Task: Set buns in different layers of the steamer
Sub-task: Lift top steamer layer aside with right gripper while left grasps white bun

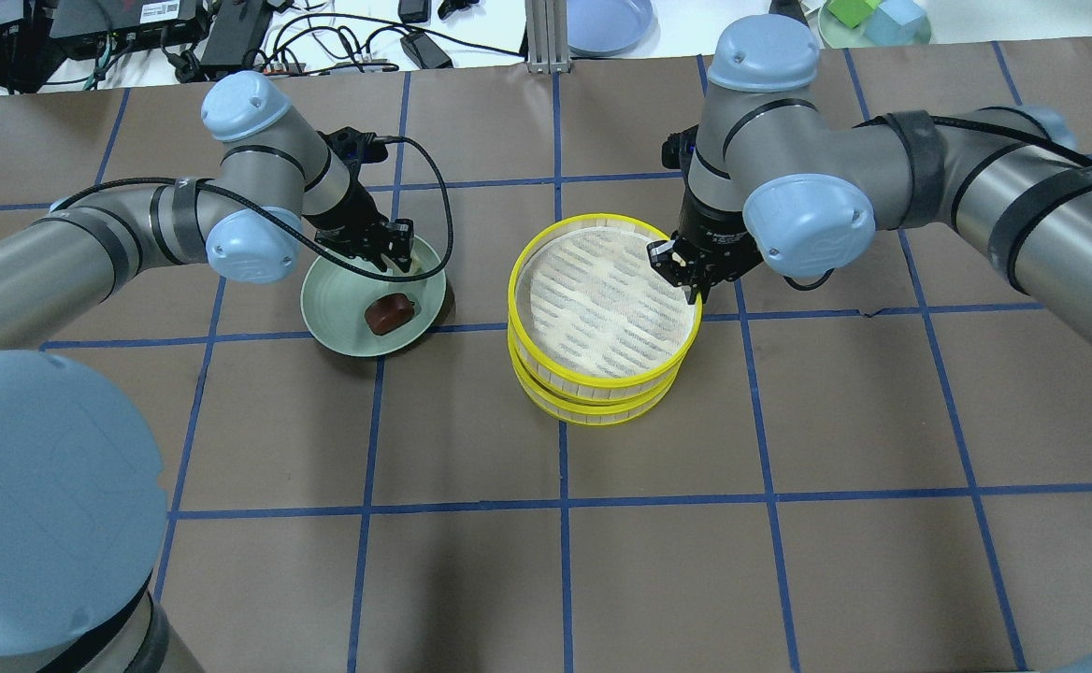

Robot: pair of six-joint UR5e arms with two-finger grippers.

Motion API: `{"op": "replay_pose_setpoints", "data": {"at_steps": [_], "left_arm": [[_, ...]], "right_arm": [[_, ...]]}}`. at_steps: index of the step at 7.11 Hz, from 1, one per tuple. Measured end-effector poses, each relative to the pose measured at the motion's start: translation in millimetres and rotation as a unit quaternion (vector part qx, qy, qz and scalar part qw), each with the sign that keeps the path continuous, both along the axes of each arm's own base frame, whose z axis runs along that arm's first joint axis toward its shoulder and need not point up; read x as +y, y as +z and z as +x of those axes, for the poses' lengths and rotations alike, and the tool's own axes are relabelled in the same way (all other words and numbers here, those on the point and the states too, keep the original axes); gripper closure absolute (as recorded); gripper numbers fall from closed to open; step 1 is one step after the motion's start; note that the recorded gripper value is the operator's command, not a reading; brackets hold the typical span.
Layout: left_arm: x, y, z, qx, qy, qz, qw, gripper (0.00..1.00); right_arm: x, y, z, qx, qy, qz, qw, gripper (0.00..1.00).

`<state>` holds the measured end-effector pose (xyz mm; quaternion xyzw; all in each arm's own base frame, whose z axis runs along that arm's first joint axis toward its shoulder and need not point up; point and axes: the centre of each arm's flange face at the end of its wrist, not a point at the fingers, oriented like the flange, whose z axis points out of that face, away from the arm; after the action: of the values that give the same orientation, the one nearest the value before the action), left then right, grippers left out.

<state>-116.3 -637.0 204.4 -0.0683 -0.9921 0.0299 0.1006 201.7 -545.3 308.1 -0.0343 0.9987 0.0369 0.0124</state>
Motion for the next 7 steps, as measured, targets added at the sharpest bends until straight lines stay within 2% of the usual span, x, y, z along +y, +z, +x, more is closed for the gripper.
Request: {"op": "replay_pose_setpoints", "data": {"at_steps": [2,4,5,7], "left_arm": [[-0.4,35.1,-7.0,0.003,0.051,-0.015,0.9986,1.00],[16.0,64.7,-55.1,0.014,0.131,-0.005,0.9913,1.00],[28.9,72.7,-92.2,0.022,0.161,0.004,0.9868,1.00],[60.4,72.7,-161.7,0.033,0.155,0.023,0.9871,1.00]], "right_arm": [[10.9,99.3,-18.5,-0.006,-0.008,-0.037,0.9993,1.00],[53.5,203.8,-54.7,-0.005,-0.021,-0.045,0.9988,1.00],[78.2,233.1,-69.4,0.001,-0.027,-0.042,0.9988,1.00],[91.3,239.6,-97.8,0.025,-0.007,-0.018,0.9995,1.00]]}}
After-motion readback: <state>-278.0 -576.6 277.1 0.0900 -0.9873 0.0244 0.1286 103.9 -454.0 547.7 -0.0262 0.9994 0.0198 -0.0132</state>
